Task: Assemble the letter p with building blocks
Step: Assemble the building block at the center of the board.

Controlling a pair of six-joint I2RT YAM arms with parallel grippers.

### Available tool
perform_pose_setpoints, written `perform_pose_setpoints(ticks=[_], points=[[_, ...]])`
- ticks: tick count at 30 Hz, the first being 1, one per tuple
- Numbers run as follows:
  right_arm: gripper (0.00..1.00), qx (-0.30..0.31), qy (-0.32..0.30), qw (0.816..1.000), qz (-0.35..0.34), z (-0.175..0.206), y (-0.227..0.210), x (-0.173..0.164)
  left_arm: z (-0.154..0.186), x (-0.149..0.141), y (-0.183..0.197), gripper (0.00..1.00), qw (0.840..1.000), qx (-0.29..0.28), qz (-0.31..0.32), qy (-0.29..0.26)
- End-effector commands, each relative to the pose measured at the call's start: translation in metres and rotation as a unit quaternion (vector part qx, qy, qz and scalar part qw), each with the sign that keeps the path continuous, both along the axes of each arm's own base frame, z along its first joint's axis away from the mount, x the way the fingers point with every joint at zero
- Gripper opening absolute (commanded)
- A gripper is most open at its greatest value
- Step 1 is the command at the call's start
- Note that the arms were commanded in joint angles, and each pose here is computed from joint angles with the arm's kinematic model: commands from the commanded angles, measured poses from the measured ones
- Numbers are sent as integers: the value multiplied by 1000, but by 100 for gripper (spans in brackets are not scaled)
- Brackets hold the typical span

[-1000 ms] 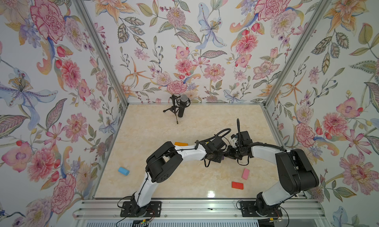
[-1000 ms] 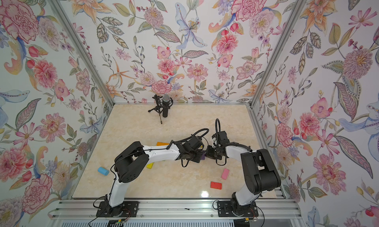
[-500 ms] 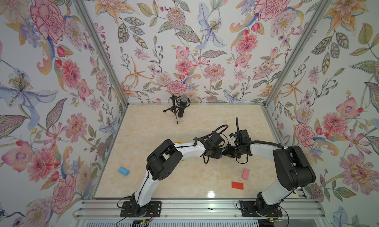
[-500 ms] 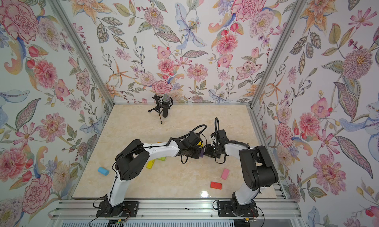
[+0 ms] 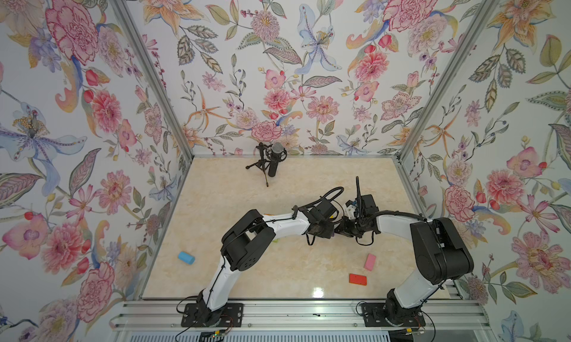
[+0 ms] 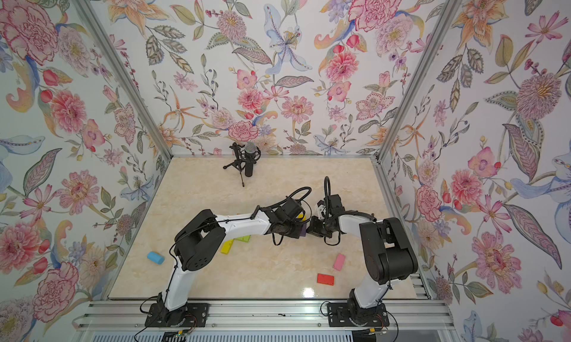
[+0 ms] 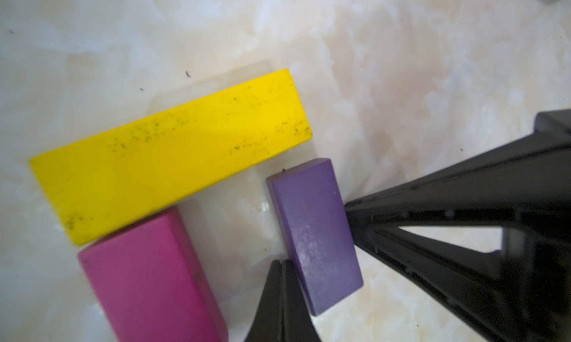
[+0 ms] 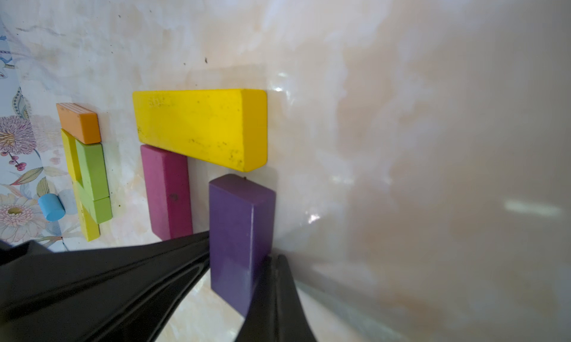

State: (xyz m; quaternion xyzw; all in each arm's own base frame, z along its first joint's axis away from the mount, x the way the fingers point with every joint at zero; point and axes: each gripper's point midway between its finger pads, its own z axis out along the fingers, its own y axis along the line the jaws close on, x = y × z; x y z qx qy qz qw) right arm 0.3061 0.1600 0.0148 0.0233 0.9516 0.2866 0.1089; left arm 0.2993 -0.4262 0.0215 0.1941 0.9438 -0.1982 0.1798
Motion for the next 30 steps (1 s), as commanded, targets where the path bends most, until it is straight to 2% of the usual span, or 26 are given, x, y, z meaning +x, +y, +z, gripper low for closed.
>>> perform_pose_setpoints(ticks=[1,30], points=[[0,-46,46,998,1,-30,-14,-20,-20,-3,1,0,1000,16,-5,18],[0,-46,44,998,-8,-28,-18,-15,-14,-8,6,0,1000,21,-3,15]])
